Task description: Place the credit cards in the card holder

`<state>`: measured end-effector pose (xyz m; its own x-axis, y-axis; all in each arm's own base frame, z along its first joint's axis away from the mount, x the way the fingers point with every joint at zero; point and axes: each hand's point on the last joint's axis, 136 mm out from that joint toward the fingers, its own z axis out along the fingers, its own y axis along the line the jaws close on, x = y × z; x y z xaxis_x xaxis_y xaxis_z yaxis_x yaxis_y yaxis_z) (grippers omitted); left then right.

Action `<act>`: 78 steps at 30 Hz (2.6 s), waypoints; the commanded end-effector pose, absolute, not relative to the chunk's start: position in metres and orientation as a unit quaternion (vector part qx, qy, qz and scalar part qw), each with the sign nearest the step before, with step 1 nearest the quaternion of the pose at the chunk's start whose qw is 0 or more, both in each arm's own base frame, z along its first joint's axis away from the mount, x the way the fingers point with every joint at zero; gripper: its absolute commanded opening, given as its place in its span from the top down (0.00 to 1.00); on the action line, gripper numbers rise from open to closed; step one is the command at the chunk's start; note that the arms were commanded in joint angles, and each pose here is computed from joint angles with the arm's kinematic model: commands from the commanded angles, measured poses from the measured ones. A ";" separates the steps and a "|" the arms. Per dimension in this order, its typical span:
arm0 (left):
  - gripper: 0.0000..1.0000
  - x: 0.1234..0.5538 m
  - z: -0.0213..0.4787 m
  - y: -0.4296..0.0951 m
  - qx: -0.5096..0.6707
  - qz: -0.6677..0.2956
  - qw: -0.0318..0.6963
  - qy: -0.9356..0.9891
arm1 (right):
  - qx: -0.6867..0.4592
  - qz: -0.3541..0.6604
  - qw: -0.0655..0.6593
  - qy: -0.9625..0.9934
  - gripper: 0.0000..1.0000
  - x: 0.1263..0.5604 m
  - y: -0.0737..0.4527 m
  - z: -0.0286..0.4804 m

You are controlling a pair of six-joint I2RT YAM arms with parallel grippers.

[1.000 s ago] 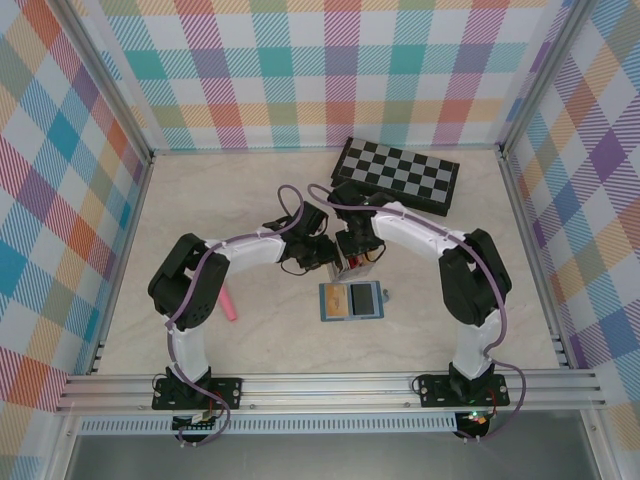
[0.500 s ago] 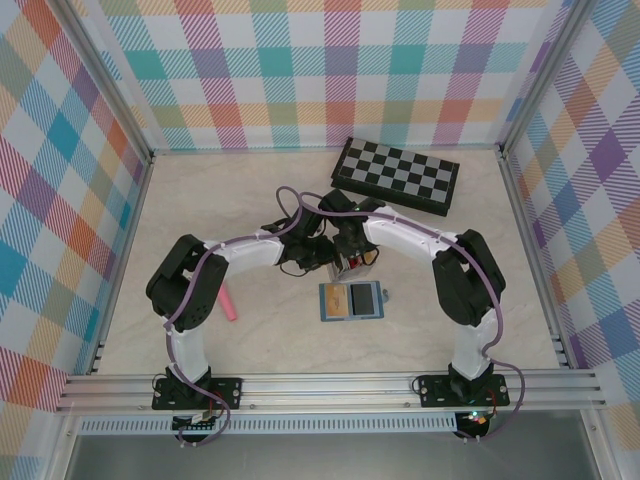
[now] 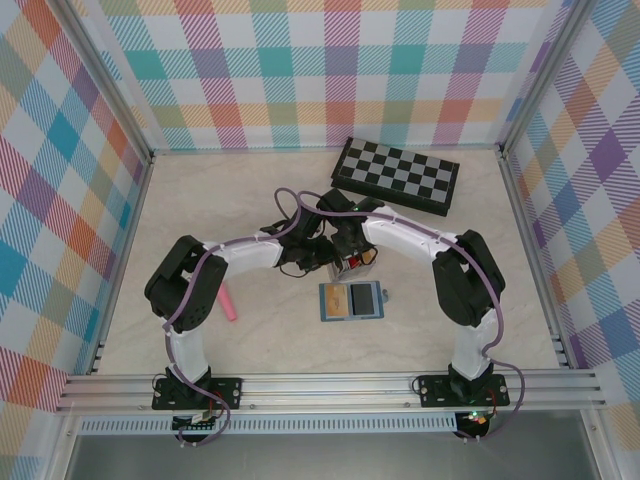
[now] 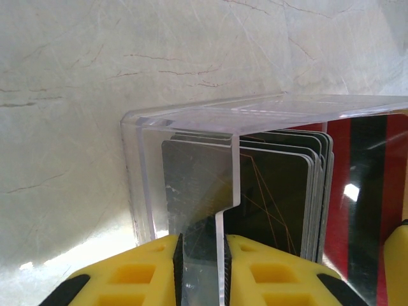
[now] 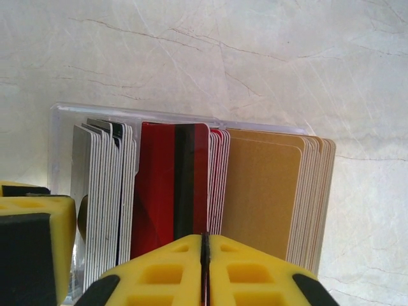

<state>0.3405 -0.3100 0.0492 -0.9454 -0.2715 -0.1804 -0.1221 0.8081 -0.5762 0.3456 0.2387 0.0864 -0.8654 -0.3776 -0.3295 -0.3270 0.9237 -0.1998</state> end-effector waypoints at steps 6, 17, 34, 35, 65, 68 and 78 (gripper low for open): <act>0.78 0.324 0.033 -0.296 -0.117 -0.267 0.099 0.951 | -0.150 -0.047 0.174 0.972 1.00 0.342 0.227 0.101; 0.78 0.324 0.035 -0.297 -0.118 -0.273 0.100 0.949 | -0.108 0.049 0.165 0.979 1.00 0.335 0.230 0.121; 0.61 0.335 0.083 -0.308 -0.104 -0.329 0.147 0.927 | -0.049 0.160 0.159 0.973 1.00 0.328 0.237 0.142; 0.59 0.335 0.085 -0.307 -0.104 -0.330 0.149 0.926 | -0.047 0.163 0.160 0.972 1.00 0.328 0.237 0.143; 0.30 0.364 0.166 -0.325 -0.144 -0.602 0.124 0.776 | 0.041 0.369 0.166 0.913 1.00 0.328 0.241 0.213; 0.29 0.366 0.176 -0.331 -0.136 -0.627 0.119 0.758 | 0.046 0.387 0.165 0.906 1.00 0.329 0.242 0.219; 0.35 0.365 0.204 -0.341 -0.108 -0.684 0.112 0.712 | 0.058 0.430 0.155 0.888 1.00 0.331 0.246 0.228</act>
<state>0.3629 -0.3363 0.1654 -0.9402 -0.3379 0.0435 -0.0994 0.1501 -0.9837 0.3337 0.2422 0.2174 -0.9445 0.2327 -0.2318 -0.0170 0.6703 0.7419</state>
